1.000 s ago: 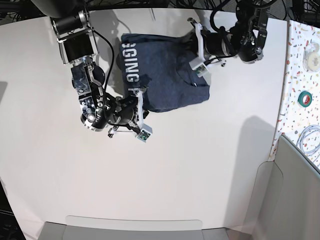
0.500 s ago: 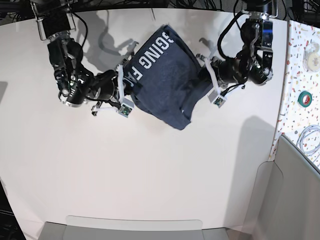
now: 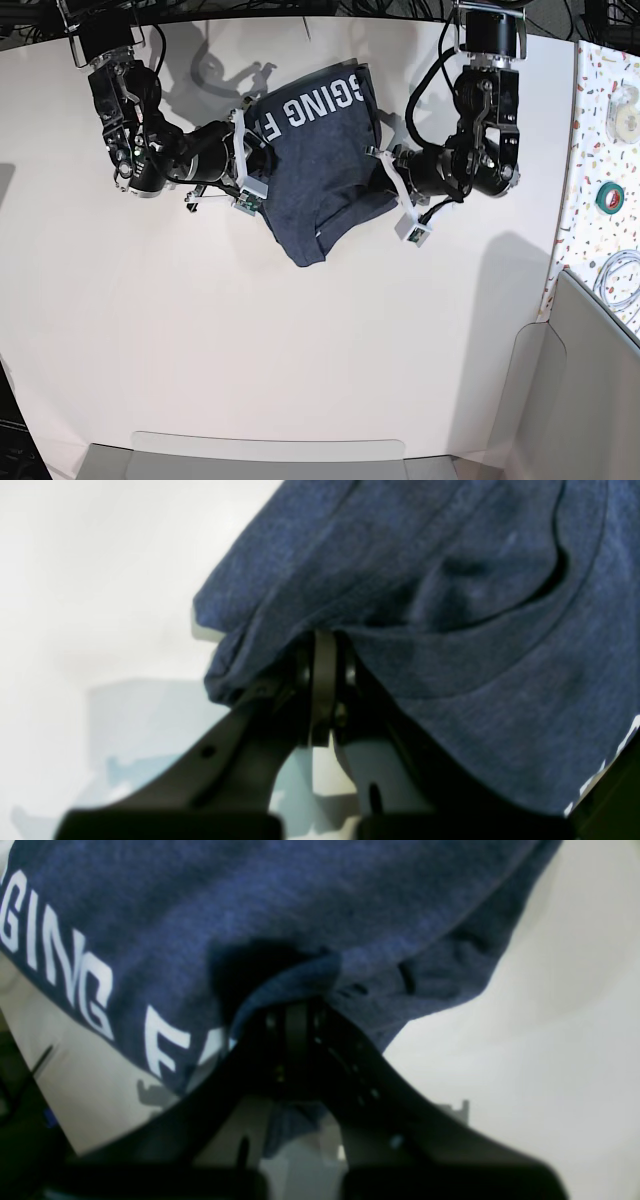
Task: Layout the t-shirt on the table in an organized manner, then fold the t-shirt properly
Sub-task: 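Grasp opposite sides of the folded navy shirt with both grippers, then release the left gripper and hold the folded shirt with the right gripper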
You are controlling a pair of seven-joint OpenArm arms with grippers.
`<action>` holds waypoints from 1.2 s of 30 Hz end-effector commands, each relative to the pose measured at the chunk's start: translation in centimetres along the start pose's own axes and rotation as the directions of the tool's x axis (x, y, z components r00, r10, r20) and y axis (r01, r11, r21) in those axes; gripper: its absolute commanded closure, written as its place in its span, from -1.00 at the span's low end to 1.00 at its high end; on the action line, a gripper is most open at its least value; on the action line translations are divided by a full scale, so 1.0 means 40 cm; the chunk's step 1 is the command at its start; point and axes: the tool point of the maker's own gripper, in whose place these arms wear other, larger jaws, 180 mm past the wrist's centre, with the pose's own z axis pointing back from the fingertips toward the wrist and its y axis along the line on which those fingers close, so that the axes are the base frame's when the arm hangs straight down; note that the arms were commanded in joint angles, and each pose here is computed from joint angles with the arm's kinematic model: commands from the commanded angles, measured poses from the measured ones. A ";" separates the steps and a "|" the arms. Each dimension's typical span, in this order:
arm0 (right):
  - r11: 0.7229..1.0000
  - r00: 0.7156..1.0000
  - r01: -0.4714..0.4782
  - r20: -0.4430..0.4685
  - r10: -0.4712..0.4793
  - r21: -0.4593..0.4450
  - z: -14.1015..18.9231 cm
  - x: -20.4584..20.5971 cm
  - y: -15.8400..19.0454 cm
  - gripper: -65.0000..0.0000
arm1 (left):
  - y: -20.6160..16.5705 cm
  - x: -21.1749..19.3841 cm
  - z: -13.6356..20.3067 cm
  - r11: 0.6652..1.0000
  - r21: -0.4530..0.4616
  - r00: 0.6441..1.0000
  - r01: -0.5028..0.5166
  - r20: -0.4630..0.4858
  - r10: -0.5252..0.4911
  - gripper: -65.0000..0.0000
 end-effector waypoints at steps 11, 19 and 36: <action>0.925 0.966 0.152 0.251 -0.064 -0.348 0.272 0.064 -0.238 1.00 | -0.013 0.195 0.240 0.994 0.110 0.883 -0.003 0.468 -0.049 1.00; 0.985 0.928 0.078 0.373 -0.015 -0.156 0.144 0.238 -0.064 1.00 | 0.056 0.105 0.280 0.978 0.167 0.876 -0.127 0.480 0.032 1.00; 0.992 0.984 0.126 0.122 -0.128 0.019 -0.109 0.096 0.042 1.00 | 0.139 -0.029 0.316 0.936 0.247 0.889 -0.252 0.442 0.123 1.00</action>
